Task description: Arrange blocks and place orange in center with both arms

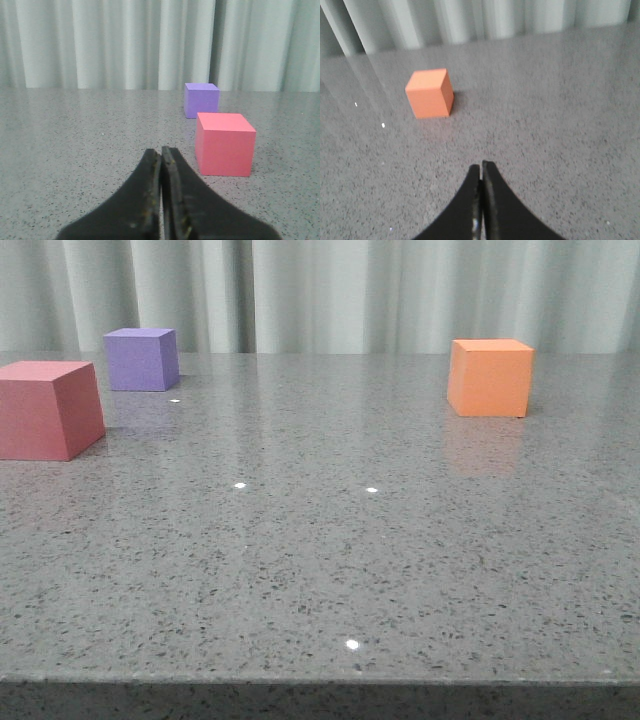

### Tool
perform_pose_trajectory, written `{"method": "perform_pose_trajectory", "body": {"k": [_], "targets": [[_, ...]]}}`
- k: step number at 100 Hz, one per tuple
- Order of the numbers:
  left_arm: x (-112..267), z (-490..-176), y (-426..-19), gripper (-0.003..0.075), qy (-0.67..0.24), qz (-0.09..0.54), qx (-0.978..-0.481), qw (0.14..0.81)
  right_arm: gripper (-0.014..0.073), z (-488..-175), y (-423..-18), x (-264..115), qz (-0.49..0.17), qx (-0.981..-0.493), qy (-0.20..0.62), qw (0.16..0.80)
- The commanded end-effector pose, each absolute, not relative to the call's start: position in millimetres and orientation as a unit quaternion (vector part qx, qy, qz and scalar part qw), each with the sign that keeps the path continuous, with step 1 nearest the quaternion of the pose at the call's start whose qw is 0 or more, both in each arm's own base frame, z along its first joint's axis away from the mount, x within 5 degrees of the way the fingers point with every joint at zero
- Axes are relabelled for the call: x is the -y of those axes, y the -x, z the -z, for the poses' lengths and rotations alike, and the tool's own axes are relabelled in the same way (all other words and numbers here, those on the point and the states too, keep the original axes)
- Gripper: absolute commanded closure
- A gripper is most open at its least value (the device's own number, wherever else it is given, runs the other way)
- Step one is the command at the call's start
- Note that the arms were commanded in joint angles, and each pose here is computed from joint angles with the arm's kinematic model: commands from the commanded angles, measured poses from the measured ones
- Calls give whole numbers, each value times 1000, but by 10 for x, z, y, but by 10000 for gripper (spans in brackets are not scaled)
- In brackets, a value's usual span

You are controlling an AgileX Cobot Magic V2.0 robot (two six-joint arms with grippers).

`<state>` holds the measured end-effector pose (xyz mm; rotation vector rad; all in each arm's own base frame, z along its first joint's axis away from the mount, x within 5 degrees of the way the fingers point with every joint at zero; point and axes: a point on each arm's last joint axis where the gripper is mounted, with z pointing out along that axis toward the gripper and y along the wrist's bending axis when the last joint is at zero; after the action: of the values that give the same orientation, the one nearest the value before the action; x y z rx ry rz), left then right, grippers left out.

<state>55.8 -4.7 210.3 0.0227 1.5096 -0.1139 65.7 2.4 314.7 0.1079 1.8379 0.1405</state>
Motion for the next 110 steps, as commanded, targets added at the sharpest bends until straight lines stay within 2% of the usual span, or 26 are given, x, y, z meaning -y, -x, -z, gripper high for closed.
{"method": "perform_pose_trajectory", "body": {"k": [1,17,49,56,61,68,75,82,85,92,110], "targets": [[53,-2051,-546,739,-9,59,-658,751,661,-3424,-816,-28,-55,-804,-45,591],[53,-2051,-546,739,-9,59,-658,751,661,-3614,-1066,-41,-51,-825,-47,560],[53,-2051,-546,739,-9,59,-658,751,643,-3465,-1354,-56,-43,-869,-49,490],[53,-2051,-546,739,-9,59,-658,751,573,-3430,-1370,-56,-42,-878,-50,475],[53,-2051,-546,739,-9,59,-658,751,492,-3408,-1374,-56,-40,-883,-50,465],[53,-2051,-546,739,-9,59,-658,751,330,-3391,-1362,-55,-39,-888,-51,454],[53,-2051,-546,739,-9,59,-658,751,123,-3386,-1358,-55,-39,-890,-51,452],[53,-2051,-546,739,-9,59,-658,751,-39,-3391,-1359,-55,-39,-889,-51,454],[53,-2051,-546,739,-9,59,-658,751,-78,-3391,-1359,-55,-39,-889,-51,454],[53,-2051,-546,739,-9,59,-658,751,-50,-3394,-1360,-56,-40,-888,-51,456],[53,-2051,-546,739,-9,59,-658,751,-52,-3467,-1537,-88,-56,-892,-57,446]]}}
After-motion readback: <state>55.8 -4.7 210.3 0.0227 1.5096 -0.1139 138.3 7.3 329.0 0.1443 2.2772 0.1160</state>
